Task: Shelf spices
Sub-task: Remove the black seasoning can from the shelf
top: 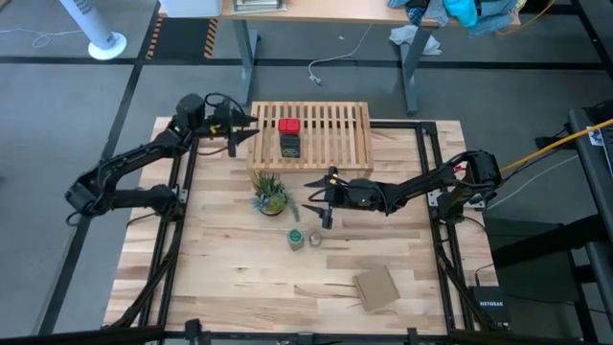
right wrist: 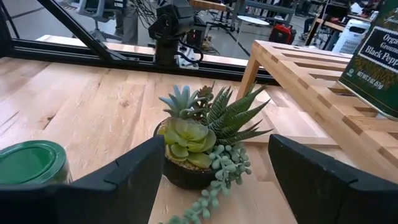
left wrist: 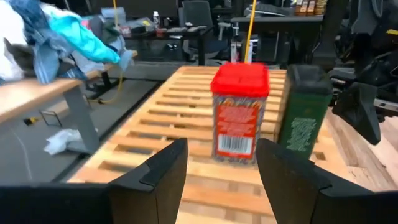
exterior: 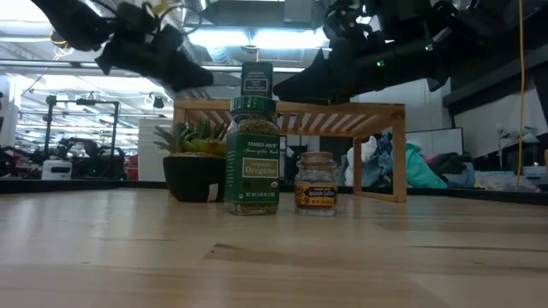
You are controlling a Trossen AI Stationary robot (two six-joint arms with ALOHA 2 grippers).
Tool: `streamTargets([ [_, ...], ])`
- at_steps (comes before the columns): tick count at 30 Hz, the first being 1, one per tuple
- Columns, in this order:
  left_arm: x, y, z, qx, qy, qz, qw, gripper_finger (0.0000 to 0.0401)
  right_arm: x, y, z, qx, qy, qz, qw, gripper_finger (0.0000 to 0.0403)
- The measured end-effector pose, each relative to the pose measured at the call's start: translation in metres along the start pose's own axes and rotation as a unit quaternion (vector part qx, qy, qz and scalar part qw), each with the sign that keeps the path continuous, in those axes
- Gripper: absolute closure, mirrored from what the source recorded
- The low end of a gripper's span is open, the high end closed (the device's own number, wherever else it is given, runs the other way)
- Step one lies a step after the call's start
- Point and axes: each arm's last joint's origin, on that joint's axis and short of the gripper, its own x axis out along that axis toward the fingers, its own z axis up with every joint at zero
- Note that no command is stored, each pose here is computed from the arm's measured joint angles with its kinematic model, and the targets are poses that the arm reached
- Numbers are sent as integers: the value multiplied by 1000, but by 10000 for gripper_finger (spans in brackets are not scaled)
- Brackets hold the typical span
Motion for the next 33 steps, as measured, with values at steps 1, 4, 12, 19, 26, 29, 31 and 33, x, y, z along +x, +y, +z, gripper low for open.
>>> streamTargets([
  [1, 2, 3, -3, -6, 0, -5, 1000, 215, 0, 0, 0, 0, 0, 0, 1000, 111],
  [4, 9, 12, -9, -14, -10, -7, 1000, 215, 0, 0, 0, 0, 0, 0, 1000, 111],
  [12, 23, 22, -10, -22, -57, 7, 998, 215, 0, 0, 0, 0, 0, 0, 1000, 111],
  [19, 26, 18, -11, -55, -52, -3, 997, 215, 0, 0, 0, 0, 1, 0, 1000, 111],
  [26, 33, 11, -9, -60, -51, 25, 997, 215, 0, 0, 0, 0, 1, 0, 1000, 111],
  [29, 35, 9, -9, -61, -50, 42, 996, 214, 0, 0, 0, 0, 1, 0, 1000, 111],
  [31, 36, 7, -9, -73, -49, 39, 995, 210, 0, 0, 0, 0, 1, 0, 1000, 111],
  [33, 37, 5, -9, -89, -43, 32, 995, 205, 0, 0, 0, 0, 1, 0, 1000, 111],
])
